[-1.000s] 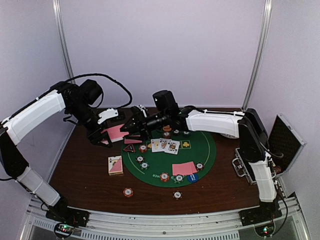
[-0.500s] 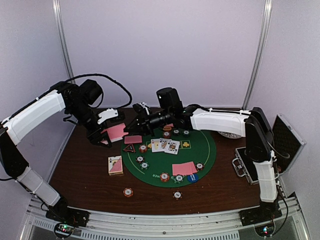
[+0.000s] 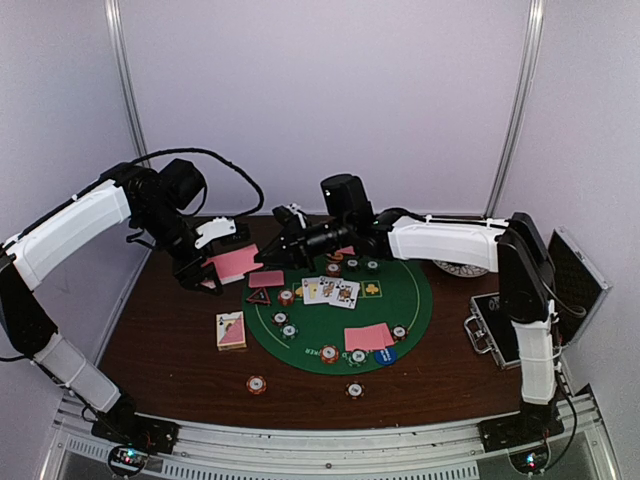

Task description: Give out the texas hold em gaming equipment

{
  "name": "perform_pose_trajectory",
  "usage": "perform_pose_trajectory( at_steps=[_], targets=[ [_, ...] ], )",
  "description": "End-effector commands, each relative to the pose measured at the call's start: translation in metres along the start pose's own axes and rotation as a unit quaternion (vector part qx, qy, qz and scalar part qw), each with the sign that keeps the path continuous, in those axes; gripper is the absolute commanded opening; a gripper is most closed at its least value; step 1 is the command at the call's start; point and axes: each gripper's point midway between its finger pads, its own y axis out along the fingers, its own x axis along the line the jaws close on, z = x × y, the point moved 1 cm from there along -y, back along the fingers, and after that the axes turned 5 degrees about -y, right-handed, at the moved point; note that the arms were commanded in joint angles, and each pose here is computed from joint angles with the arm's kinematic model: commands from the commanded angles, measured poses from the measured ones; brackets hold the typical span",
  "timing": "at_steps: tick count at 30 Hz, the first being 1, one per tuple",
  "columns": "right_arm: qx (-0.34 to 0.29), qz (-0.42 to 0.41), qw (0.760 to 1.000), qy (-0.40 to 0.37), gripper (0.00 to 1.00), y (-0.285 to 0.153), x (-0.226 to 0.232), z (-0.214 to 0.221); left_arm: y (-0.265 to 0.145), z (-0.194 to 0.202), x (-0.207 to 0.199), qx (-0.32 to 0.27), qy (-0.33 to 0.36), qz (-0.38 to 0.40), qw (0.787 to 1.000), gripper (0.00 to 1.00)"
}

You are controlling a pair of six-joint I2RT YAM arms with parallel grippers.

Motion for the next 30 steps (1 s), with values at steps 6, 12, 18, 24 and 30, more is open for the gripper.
perform_pose_trajectory(
  at_steps=[6, 12, 18, 24, 30],
  targets=[
    [-0.042, -0.007, 0.999, -0.018, 0.0, -0.055, 0.019, -0.011, -0.001, -0.004, 0.005, -0.011, 0.014, -0.013, 1.0, 0.0],
    [-0.072, 0.017, 0.997, -0.013, 0.0, -0.094, -0.004, -0.018, -0.001, -0.005, 0.005, -0.011, 0.014, -0.013, 1.0, 0.0],
    [-0.116, 0.083, 0.99, 0.009, 0.0, -0.149, -0.06, -0.027, -0.002, -0.006, 0.005, -0.013, 0.015, -0.014, 1.0, 0.0],
    [-0.136, 0.171, 0.975, 0.044, 0.0, -0.196, -0.133, -0.023, -0.003, -0.007, 0.004, -0.016, 0.015, -0.014, 1.0, 0.0],
    [-0.136, 0.245, 0.957, 0.072, 0.0, -0.225, -0.19, -0.013, -0.004, -0.005, 0.003, -0.016, 0.013, -0.013, 1.0, 0.0]
  ],
)
